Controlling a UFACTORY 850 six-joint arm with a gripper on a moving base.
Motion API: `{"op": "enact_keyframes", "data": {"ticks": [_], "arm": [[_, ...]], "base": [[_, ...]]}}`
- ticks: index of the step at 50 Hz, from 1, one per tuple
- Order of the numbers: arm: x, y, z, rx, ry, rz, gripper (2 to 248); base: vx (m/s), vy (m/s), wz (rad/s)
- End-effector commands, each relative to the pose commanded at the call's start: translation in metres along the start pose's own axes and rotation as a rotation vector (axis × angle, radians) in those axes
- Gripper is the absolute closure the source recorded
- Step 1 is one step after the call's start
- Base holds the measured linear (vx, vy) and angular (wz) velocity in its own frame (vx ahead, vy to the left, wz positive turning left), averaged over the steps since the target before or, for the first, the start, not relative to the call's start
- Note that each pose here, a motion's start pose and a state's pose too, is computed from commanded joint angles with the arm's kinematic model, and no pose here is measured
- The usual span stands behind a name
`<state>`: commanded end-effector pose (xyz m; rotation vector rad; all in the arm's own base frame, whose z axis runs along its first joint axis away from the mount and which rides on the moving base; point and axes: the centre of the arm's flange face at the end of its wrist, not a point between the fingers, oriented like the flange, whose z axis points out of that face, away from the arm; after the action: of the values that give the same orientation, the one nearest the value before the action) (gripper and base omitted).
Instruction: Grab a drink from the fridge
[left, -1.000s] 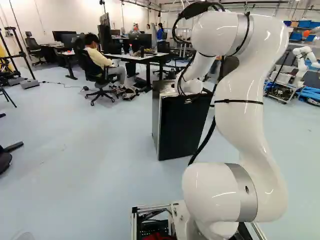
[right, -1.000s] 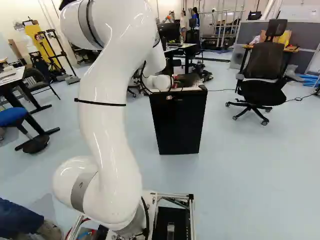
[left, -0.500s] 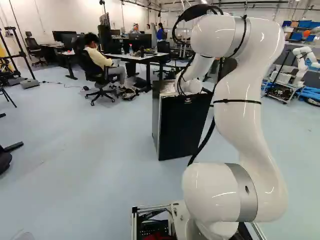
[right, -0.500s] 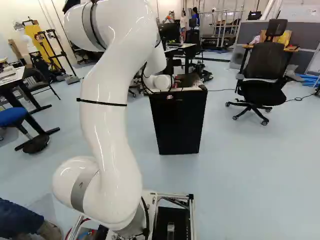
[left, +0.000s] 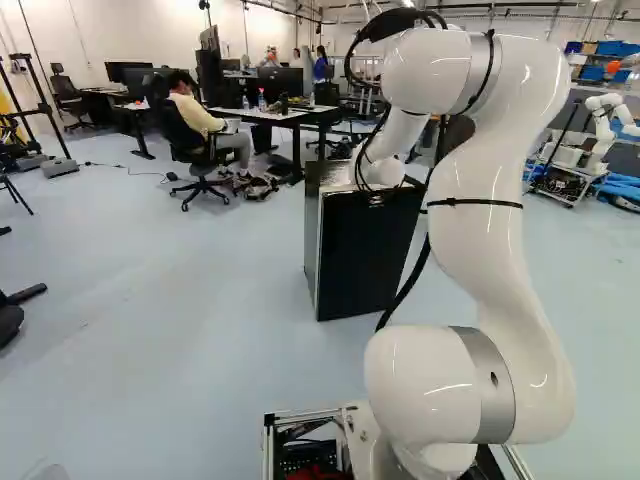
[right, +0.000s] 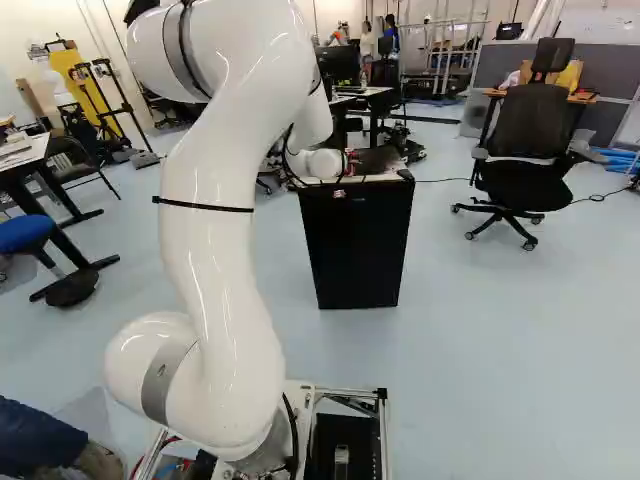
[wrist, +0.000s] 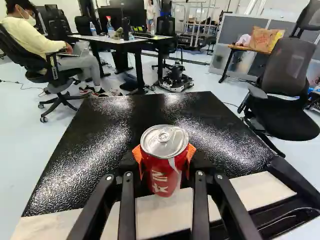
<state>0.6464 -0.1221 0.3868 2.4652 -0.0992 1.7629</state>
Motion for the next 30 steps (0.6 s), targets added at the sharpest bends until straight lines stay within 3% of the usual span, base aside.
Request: {"op": "enact_keyframes", "data": {"ticks": [30], "arm": [[0.032,0.002,-0.014,-0.004,0.052,-0.003,149]], "base": [[0.0,0.0,0.0]]}}
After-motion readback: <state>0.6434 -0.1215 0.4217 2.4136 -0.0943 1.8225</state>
